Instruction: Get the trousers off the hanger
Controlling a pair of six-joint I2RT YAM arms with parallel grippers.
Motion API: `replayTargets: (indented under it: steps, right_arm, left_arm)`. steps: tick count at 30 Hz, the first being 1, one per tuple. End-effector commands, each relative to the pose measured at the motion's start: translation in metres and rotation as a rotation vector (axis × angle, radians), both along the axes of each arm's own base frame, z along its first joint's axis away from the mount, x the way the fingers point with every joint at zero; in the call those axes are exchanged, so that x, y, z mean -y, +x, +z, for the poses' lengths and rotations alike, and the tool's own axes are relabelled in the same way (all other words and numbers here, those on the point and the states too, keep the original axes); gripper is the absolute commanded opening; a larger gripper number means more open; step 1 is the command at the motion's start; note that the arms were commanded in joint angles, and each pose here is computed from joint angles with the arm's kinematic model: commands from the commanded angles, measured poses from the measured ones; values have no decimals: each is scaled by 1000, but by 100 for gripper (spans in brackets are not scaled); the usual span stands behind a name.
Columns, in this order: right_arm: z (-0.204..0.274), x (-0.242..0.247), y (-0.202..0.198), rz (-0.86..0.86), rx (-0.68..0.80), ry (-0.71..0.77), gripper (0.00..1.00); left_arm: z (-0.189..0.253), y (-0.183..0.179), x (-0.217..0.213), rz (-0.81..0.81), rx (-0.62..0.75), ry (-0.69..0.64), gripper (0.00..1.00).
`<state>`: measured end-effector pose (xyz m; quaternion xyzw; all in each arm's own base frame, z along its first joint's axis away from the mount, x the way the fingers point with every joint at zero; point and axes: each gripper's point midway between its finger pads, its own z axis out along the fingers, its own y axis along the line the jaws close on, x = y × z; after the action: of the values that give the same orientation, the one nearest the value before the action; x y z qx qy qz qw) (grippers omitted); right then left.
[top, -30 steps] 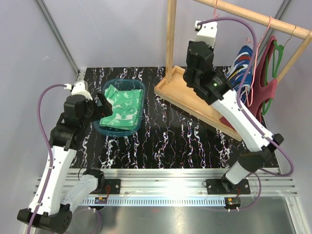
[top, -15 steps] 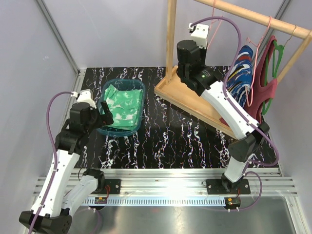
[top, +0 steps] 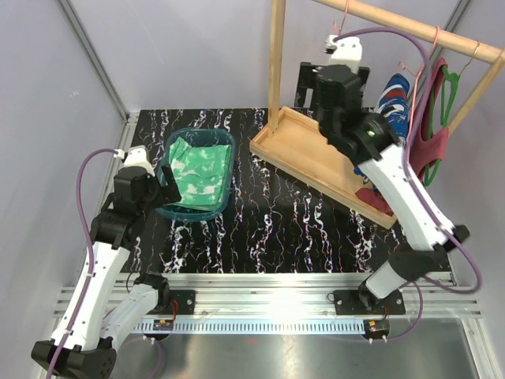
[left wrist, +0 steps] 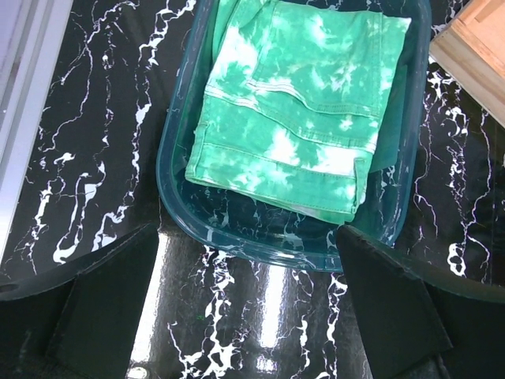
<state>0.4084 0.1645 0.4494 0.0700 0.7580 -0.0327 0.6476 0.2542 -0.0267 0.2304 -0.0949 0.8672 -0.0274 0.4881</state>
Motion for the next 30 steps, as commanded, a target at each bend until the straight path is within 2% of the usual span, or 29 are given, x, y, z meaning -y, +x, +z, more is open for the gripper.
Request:
replayTargets:
  steps: [1,5,11,15,19,24,26,27,30]
  right_arm:
    - [42,15,-53,159,59,47,99]
    - [48,40,-80,154,38,-14,99]
    - [55,108,-113,-67,39,-102,99]
    - [56,142,-130,-196,39,-109,99]
    - [37,171,-134,-295,-22,-120,99]
    - [-6,189,-115,-307,-130,-55,97]
    - [-21,187,-108,-285,-153,-28,90]
    - [-24,182,-106,-250,-154,-7,78]
    - [-31,182,-101,-245,-153,17,66]
  left_arm:
    - [-1,1,-8,26,8,32,99]
    - [0,1,-9,32,7,35,99]
    - [-2,-1,-9,35,1,40,99]
    - [-3,-1,-7,25,-4,39,99]
    - [-2,-1,-3,11,0,39,99]
    - [-1,-2,0,-6,5,37,99]
    - [-2,-2,2,-14,2,34,99]
    - [-2,-2,3,-17,1,34,99]
    - [-2,-2,4,-22,1,34,99]
